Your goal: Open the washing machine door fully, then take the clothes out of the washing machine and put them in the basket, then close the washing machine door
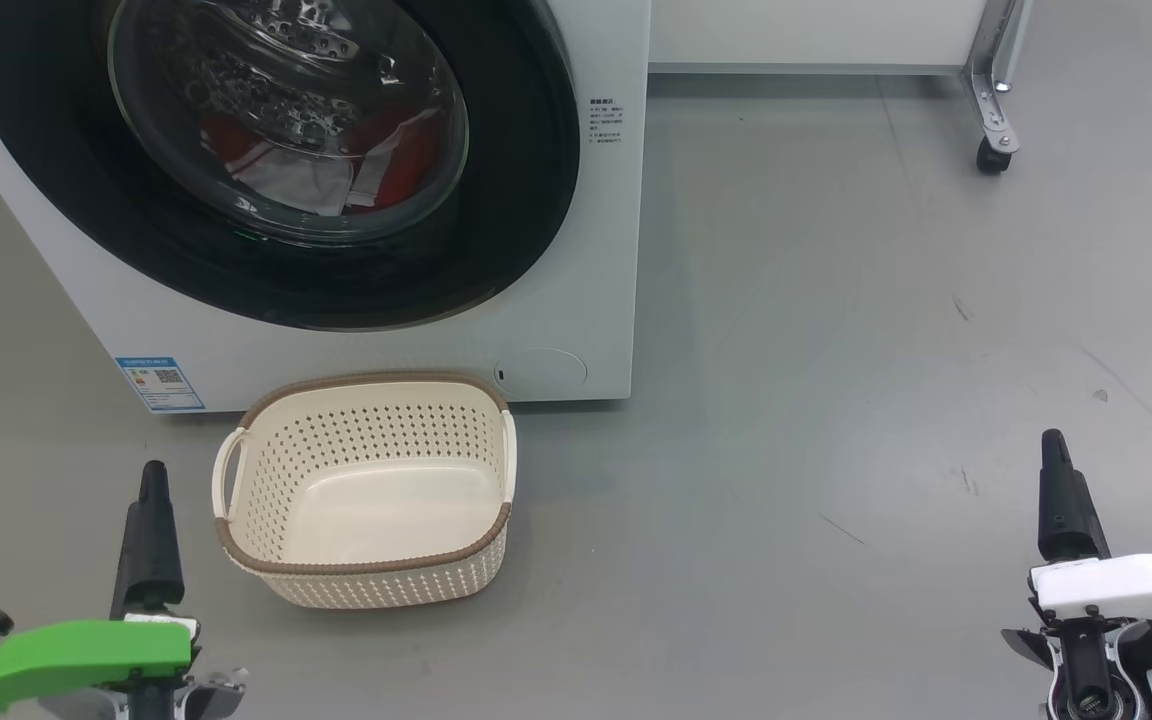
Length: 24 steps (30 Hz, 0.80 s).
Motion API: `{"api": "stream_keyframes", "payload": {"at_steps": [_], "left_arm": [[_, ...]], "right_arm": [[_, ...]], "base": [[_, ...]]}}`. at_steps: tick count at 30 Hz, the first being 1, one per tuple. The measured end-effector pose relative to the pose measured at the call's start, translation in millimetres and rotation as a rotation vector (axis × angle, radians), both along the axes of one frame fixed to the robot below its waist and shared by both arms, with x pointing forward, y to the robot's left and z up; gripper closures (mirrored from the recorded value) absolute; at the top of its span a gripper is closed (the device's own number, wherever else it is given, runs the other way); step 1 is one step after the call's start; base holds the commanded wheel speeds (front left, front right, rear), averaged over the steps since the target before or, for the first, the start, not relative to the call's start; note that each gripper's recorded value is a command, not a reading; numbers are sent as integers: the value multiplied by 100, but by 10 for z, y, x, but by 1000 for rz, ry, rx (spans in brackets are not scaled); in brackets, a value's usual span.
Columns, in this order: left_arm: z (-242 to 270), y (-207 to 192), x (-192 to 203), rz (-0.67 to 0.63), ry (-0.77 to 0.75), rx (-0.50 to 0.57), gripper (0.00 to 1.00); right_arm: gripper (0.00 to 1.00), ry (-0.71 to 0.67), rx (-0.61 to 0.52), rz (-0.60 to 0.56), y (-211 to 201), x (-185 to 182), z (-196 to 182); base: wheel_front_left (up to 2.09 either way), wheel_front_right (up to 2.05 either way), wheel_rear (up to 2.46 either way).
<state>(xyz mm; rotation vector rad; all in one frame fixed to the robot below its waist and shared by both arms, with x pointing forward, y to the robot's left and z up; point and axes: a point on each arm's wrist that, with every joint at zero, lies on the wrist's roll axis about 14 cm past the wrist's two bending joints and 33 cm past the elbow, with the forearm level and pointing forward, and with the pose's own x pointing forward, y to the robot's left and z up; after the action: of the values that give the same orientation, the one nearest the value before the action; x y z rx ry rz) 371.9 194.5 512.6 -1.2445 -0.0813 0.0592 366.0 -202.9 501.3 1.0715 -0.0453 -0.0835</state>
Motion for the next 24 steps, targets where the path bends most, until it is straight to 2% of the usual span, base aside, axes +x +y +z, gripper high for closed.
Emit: {"api": "stream_keyframes", "payload": {"at_steps": [6,11,13,14,17,24], "left_arm": [[91,-40,10,-6,-26,90,0],[195,-134,20,-27,-57,223,0],[236,-180,23,-37,-70,307,0],[236,-180,23,-37,-70,307,0],[297,-260,25,-55,-93,427,0],[357,-455,16,-94,-134,596,0]], "right_arm": [[0,-21,-93,2,21,13,87],[0,-40,-215,18,50,18,163],[0,-43,-287,25,55,20,189],[0,-43,-287,25,55,20,189],[0,-57,-379,34,97,22,236],[0,-78,-517,55,213,22,292]], "base": [[0,0,0],[0,0,0],[0,0,0],[0,0,0],[0,0,0],[0,0,0]]}}
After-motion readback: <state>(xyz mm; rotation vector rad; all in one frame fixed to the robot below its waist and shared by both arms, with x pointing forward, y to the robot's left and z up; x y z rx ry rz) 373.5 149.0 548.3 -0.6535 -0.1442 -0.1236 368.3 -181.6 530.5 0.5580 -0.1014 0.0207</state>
